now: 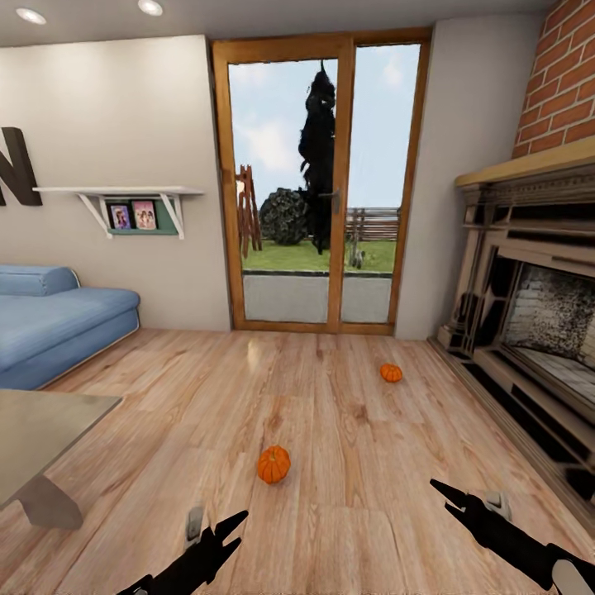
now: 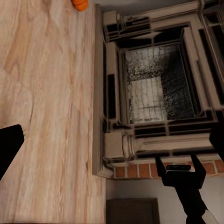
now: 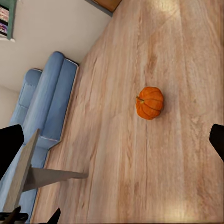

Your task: Place each of the two pumpkins and all three candles from the living room inside a cabinet in the living room (use any cabinet), then make sure every cabinet is closed, and position the cauldron so it is next to a table in the living room.

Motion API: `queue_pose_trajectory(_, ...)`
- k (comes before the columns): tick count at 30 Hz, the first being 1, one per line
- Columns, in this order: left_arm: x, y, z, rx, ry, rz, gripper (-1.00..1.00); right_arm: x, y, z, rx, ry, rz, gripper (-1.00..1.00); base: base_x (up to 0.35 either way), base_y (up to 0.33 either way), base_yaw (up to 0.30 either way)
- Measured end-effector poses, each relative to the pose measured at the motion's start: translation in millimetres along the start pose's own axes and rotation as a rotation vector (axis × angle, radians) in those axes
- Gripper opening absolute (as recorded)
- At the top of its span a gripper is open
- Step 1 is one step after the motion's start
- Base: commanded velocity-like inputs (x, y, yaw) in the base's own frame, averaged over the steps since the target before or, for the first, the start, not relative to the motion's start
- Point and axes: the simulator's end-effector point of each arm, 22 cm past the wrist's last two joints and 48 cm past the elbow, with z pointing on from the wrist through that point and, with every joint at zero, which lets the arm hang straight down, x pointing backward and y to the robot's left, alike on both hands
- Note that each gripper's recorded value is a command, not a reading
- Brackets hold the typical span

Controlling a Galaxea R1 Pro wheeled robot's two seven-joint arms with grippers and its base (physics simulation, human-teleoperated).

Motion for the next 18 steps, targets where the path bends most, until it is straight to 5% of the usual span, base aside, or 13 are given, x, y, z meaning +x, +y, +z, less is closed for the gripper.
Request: queue_pose_trajectory(18,12.2,38.7,-1.1,-0.076,0.014,-0.053,1.0,14.4,-16.3,6.9,-0.003,0.029,0.029,1.0,0.0,0.0,0.0)
